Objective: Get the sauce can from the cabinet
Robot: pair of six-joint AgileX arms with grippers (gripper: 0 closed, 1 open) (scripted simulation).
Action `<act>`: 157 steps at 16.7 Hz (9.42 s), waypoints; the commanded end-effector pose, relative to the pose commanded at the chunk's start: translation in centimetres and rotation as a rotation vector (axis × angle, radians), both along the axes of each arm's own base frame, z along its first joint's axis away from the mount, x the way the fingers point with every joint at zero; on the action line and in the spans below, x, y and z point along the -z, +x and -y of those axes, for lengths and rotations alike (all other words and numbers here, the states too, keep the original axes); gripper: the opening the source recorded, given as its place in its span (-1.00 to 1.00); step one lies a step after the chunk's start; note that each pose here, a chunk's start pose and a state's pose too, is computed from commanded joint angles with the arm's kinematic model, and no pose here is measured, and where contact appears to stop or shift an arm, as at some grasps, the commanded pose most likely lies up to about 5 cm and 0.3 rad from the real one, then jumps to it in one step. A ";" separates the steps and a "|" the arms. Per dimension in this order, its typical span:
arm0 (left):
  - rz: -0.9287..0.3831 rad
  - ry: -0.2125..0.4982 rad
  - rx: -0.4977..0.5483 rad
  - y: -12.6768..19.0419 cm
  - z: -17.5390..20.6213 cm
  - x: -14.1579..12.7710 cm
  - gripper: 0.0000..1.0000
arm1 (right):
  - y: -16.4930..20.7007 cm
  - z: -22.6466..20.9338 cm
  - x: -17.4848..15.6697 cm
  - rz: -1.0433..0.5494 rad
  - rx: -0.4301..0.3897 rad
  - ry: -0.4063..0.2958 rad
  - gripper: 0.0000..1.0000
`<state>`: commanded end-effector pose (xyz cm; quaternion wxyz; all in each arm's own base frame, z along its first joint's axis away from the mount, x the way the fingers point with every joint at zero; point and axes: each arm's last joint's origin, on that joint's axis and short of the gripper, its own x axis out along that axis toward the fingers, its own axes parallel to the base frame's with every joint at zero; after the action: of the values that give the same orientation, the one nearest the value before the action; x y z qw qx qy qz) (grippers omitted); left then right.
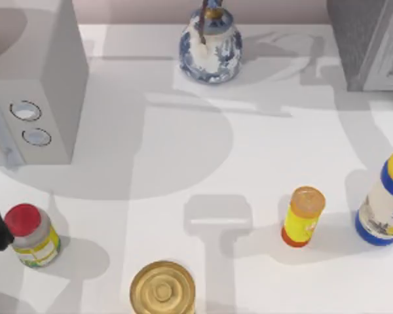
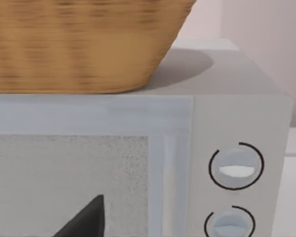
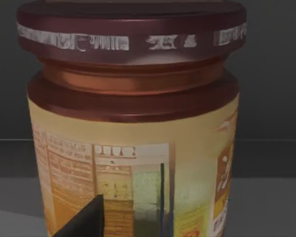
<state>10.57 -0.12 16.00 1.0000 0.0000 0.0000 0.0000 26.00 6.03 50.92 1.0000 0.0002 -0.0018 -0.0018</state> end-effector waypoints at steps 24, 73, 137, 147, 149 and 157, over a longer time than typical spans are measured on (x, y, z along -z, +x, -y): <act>0.000 0.000 0.000 0.0 0.0 0.0 1.00 | 6.6 -3.6 0.2 0.006 0.007 0.000 1.00; 0.000 0.000 0.000 0.0 0.0 0.0 1.00 | -13.2 0.6 2.0 0.000 0.007 -0.002 -1.00; 0.000 0.000 0.000 0.0 0.0 0.0 1.00 | 0.1 -19.1 42.4 -0.002 -0.771 0.001 -1.00; 0.000 0.000 0.000 0.0 0.0 0.0 1.00 | 4.2 -23.0 45.0 -0.002 -0.770 0.000 -1.00; 0.000 0.000 0.000 0.0 0.0 0.0 1.00 | 4.3 -23.0 45.1 -0.004 -0.768 -0.001 -1.00; 0.000 0.000 0.000 0.0 0.0 0.0 1.00 | 4.3 -23.0 45.1 -0.004 -0.768 -0.001 -0.10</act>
<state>10.57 -0.12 16.00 1.0000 0.0000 0.0000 0.0000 30.28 29.05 5.83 0.9279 0.0003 0.0002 0.3728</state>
